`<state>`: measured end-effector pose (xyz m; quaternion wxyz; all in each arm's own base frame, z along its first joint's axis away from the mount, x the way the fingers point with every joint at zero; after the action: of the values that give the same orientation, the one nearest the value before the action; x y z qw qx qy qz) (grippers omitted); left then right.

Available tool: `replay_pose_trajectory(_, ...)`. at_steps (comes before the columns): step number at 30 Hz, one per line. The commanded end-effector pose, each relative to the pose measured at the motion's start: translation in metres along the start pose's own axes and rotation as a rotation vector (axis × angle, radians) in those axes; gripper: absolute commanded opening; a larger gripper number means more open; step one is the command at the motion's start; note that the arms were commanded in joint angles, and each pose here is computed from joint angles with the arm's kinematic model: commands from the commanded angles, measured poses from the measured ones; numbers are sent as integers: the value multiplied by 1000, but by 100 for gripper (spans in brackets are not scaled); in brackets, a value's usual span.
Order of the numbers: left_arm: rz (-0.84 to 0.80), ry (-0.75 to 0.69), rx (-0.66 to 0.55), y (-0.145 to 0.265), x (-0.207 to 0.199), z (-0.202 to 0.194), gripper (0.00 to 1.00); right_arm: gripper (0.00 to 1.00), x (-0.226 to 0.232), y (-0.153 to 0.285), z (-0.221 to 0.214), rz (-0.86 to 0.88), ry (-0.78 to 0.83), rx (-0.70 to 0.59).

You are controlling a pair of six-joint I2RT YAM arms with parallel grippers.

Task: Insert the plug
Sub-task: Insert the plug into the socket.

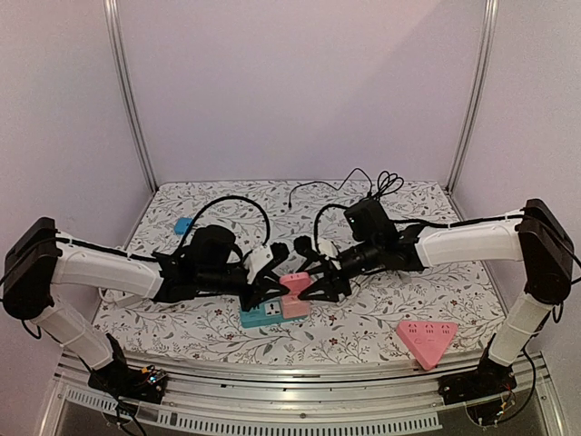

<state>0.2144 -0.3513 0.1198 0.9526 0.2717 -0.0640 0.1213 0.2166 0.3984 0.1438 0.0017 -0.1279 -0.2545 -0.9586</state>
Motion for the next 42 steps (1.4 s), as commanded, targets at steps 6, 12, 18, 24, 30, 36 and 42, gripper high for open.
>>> replay_pose_trajectory(6, -52, 42, 150, 6, -19, -30, 74, 99, -7, 9, -18, -57, 9, 63)
replay_pose_trajectory(12, 60, 17, 80, 29, -5, -11, 92, 99, -22, -9, -40, -54, 25, 119)
replay_pose_trajectory(18, 276, 102, 71, 58, 20, -16, 93, 96, -28, -29, -54, 4, 38, 117)
replay_pose_trajectory(24, 348, 154, 11, 83, 20, -20, 93, 89, -27, -37, -54, 32, 50, 66)
replay_pose_trajectory(30, 380, 144, -8, 91, 24, -14, 93, 86, -34, -44, -60, 25, 49, 39)
replay_pose_trajectory(36, 367, 144, 14, 88, 22, -17, 91, 71, -36, -49, -65, 40, 45, 22)
replay_pose_trajectory(42, 405, 136, 216, 72, 29, -57, 85, 67, -44, -50, -76, -12, 45, 33)
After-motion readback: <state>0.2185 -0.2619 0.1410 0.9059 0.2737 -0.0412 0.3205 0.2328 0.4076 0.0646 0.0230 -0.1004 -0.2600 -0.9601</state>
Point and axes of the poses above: each gripper's point midway between its finger pads, its own y axis back along the fingers, its own x axis along the line the jaws close on, z = x × y, the point moved 1 cm from there along y, back along the fingers, and after that the axes turned 13 degrees about -y, right-handed, at the moved point
